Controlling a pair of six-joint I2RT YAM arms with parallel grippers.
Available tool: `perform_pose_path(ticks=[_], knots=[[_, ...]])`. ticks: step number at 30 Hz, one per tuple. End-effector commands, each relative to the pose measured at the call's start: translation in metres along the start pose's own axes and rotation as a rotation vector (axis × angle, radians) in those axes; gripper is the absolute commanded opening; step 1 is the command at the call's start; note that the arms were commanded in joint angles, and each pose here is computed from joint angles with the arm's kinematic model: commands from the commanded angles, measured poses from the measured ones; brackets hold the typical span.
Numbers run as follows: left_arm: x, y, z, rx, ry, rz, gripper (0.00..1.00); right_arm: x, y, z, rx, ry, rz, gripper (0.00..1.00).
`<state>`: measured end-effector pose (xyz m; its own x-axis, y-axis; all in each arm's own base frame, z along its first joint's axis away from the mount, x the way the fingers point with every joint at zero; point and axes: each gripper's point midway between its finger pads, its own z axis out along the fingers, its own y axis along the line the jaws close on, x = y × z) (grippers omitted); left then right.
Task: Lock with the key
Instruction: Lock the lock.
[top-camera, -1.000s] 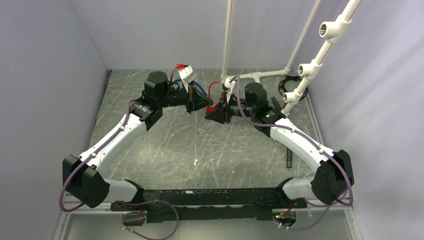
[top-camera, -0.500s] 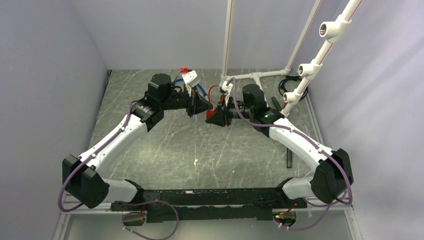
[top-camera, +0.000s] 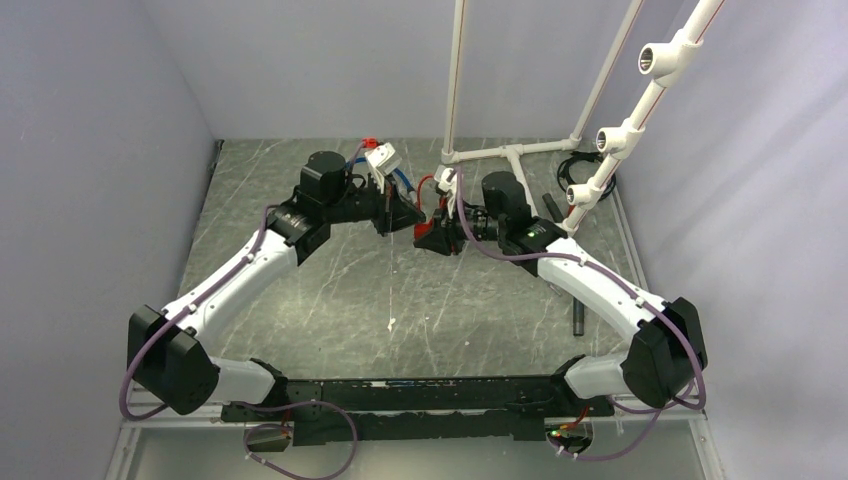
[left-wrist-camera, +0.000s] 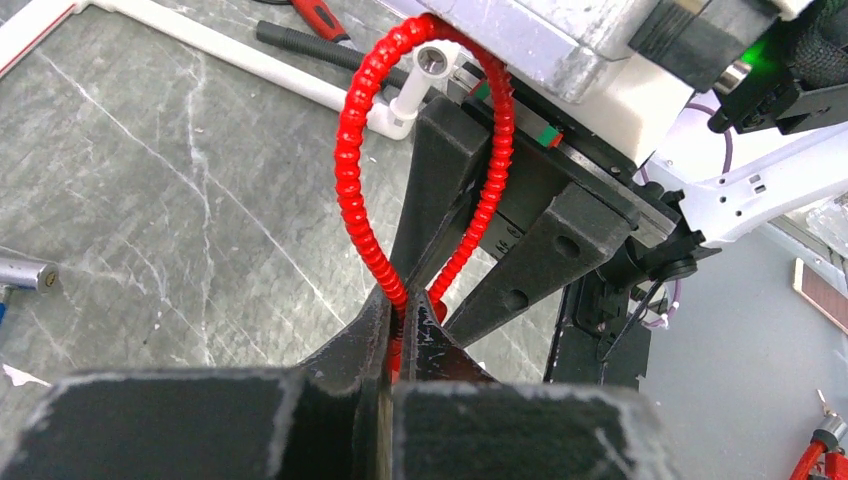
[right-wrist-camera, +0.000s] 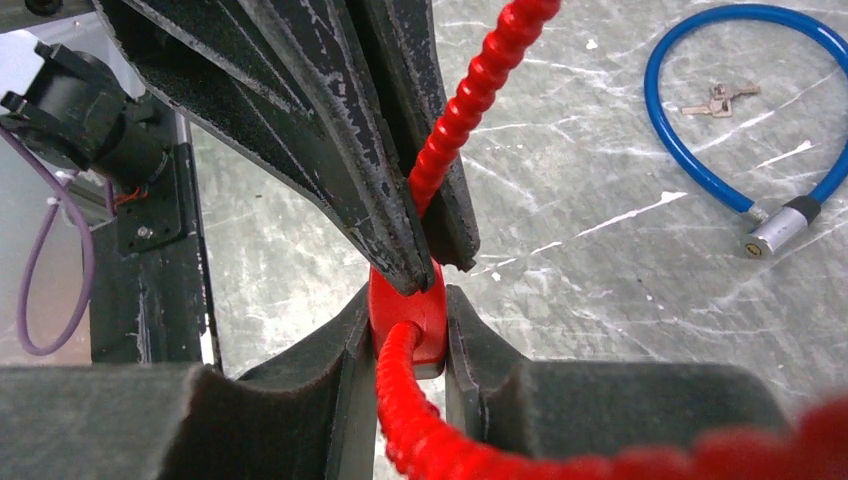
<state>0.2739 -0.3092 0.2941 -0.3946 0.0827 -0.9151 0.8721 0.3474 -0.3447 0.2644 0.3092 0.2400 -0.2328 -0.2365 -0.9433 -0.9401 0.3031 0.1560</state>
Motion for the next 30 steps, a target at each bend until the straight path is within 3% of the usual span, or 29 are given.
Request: perform_pose_path(ticks=[1,5,10,23,28,30], knots=[[0.077,-0.023,-0.002,0.1,0.223,-0.139,0.0,-0.11,0.006,-0.022,0.043,-0.33,-0.272,0.0],[0.086,-0.022,-0.003,0.1,0.241,-0.088,0.0,-0.119,0.004,-0.021,0.05,-0.364,-0.222,0.0],[0.096,-0.005,-0.005,0.049,0.271,-0.153,0.0,-0.134,0.007,-0.027,0.053,-0.41,-0.205,0.0],[0.036,-0.006,-0.016,0.151,0.147,-0.03,0.0,-0.111,0.014,-0.025,0.007,-0.364,-0.072,0.0],[-0.024,0.004,-0.03,0.119,0.016,0.058,0.21,-0.093,0.013,-0.019,-0.001,-0.317,-0.052,0.0],[-0.064,0.003,-0.041,0.075,-0.07,0.14,0.46,-0.087,0.013,-0.017,-0.008,-0.3,-0.033,0.0]])
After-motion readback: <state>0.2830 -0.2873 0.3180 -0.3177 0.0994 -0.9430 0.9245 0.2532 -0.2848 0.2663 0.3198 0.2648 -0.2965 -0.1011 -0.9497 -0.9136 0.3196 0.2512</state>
